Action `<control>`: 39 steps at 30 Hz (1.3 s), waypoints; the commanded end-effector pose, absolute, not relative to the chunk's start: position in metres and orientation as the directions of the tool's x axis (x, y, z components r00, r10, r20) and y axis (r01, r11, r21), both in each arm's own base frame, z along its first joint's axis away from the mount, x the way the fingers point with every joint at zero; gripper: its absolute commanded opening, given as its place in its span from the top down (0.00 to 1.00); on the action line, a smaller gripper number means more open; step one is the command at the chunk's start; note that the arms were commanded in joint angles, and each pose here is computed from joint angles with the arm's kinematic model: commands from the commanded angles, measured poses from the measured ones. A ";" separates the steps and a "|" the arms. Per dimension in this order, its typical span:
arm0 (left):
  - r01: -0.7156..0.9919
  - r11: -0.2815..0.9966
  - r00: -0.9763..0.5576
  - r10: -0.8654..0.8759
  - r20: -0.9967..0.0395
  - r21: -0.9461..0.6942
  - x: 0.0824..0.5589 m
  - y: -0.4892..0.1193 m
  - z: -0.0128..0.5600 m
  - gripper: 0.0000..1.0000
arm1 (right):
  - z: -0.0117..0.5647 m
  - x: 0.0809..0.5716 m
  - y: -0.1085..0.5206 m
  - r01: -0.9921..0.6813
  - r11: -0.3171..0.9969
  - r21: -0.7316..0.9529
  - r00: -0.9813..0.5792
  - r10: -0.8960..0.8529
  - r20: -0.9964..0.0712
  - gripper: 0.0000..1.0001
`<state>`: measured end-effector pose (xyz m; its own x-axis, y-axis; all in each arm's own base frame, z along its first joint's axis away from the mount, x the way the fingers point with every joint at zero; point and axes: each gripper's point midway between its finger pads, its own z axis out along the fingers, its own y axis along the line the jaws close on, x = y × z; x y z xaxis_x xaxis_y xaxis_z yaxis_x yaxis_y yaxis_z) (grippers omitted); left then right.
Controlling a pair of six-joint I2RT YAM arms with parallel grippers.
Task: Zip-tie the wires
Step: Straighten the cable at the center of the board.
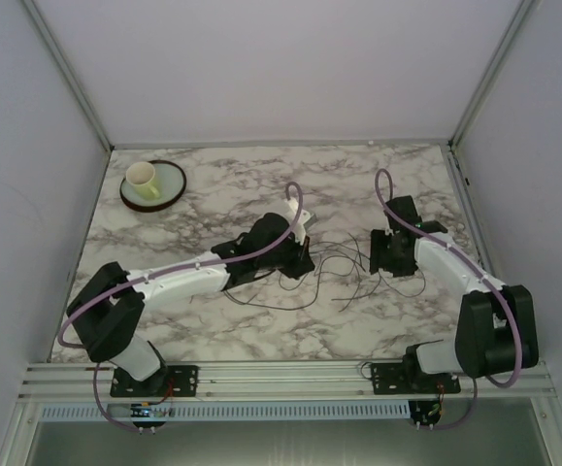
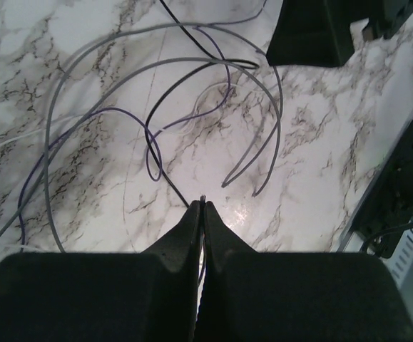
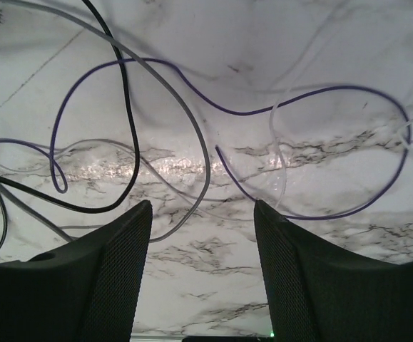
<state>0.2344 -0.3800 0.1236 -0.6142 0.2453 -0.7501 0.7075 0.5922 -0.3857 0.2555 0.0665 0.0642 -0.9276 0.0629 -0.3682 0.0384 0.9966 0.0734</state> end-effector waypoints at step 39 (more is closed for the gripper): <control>0.007 0.828 -0.346 -0.524 -0.778 -0.560 0.302 -0.170 0.221 1.00 | 0.111 0.318 0.042 -0.128 0.926 -0.354 -0.923 -0.242 -0.300 1.00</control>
<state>0.3015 -0.2165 0.2362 -0.4119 -0.3886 -0.8242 0.2491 0.8221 -0.5121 0.3187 0.0653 0.1010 -0.9193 -0.0629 -0.3885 -0.0130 0.9915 -0.1297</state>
